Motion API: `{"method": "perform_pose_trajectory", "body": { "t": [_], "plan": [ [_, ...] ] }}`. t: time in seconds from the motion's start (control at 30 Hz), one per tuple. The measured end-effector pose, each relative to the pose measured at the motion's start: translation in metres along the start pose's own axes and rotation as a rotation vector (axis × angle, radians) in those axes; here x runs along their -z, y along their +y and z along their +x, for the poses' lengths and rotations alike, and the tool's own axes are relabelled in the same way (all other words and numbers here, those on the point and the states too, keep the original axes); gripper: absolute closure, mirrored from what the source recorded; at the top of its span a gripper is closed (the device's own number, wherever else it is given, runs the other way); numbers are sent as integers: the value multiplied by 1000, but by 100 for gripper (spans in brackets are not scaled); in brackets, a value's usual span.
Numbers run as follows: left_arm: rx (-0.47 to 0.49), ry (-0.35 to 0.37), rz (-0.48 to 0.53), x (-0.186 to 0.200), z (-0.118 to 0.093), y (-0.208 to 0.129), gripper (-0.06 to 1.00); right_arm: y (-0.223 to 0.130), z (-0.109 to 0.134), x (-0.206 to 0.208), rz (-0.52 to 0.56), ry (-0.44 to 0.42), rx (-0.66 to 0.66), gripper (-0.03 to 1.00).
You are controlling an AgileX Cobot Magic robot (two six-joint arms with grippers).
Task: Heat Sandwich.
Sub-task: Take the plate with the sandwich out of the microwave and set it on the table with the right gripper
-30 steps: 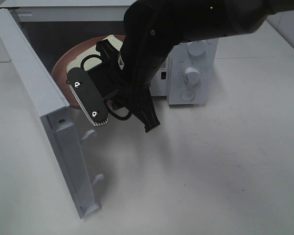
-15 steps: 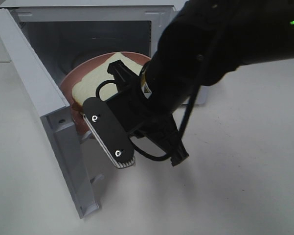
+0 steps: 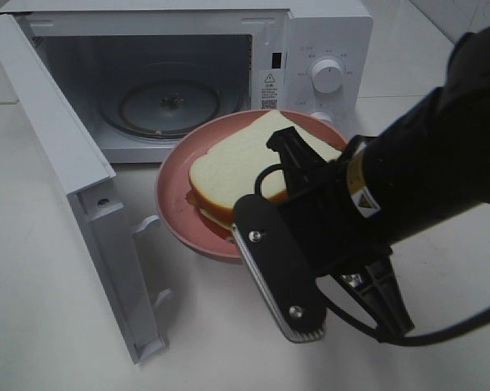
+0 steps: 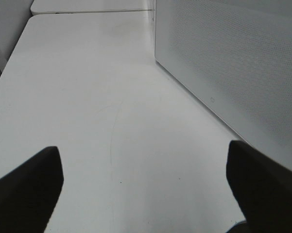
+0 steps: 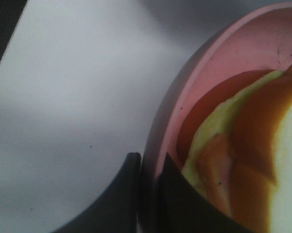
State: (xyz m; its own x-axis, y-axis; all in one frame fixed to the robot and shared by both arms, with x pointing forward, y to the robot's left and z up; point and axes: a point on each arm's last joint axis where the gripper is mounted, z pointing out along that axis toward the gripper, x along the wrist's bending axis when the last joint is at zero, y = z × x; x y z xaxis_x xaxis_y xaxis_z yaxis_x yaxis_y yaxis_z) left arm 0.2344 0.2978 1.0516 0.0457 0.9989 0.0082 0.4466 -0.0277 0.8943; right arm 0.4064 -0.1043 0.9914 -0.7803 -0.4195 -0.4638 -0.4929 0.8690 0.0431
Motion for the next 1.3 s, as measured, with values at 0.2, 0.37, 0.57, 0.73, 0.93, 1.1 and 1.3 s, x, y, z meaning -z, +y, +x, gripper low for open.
{"method": "perform_pose_trajectory", "body": {
  "t": [0.2,0.37,0.57,0.73,0.93,1.1,1.3],
  "plan": [
    [0,0,0,0,0,0,11,-10,20,13,-1,-16,-48,89],
    [0,0,0,0,0,0,11,-21,36,22,32,-27,-114,89],
    [0,0,0,0,0,0,11,-33,46,31,96,-54,-228,89],
    [0,0,0,0,0,0,11,-40,48,35,132,-58,-359,89],
    [0,0,0,0,0,0,11,-64,44,35,199,-70,-573,89],
    [0,0,0,0,0,0,11,-92,33,41,257,-120,-765,89],
    [0,0,0,0,0,0,11,-124,25,37,340,-144,-1038,89]
  ]
}}
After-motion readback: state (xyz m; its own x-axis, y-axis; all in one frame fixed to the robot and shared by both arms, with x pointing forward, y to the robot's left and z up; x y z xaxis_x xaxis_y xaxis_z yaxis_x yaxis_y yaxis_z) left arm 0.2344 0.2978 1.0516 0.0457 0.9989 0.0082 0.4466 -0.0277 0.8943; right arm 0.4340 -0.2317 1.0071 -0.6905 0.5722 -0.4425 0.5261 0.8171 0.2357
